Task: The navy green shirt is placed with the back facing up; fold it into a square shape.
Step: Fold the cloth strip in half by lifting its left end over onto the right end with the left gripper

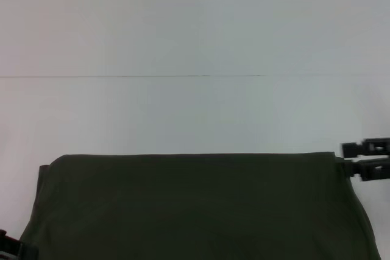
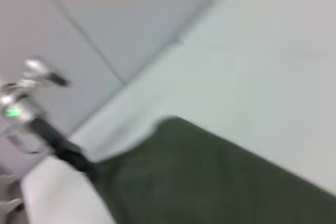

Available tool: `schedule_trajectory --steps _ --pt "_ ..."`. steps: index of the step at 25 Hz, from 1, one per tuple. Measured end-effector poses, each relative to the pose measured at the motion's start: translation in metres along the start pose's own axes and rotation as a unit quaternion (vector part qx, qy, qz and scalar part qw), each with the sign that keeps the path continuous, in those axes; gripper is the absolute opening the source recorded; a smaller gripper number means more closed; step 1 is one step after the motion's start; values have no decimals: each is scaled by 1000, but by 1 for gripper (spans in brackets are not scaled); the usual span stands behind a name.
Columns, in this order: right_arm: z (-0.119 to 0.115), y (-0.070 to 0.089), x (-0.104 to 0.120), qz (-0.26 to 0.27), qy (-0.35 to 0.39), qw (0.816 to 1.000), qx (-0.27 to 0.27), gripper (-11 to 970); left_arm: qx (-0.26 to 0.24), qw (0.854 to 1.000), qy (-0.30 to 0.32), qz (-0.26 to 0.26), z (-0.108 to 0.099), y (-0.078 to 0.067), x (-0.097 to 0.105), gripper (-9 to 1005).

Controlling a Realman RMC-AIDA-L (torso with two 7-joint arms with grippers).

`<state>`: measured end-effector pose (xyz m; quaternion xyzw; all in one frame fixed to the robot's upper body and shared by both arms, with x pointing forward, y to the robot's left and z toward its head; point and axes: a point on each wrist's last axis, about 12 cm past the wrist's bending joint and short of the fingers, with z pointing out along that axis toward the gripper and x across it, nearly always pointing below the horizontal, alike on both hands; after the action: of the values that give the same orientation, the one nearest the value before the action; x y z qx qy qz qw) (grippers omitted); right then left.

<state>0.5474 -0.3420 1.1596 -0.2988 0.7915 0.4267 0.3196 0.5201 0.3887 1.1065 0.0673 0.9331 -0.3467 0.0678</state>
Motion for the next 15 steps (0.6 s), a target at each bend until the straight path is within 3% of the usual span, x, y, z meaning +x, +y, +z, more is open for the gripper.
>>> schedule_trajectory --steps 1,6,15 --pt "8 4 -1 -33 -14 999 -15 849 -1 1000 -2 -2 0 0 0 122" --pt "48 16 5 -147 -52 986 -50 845 0 1000 -15 -15 -2 0 -2 230" --pt "84 14 7 -196 -39 978 -59 848 -24 998 -35 -38 -8 5 -3 456"
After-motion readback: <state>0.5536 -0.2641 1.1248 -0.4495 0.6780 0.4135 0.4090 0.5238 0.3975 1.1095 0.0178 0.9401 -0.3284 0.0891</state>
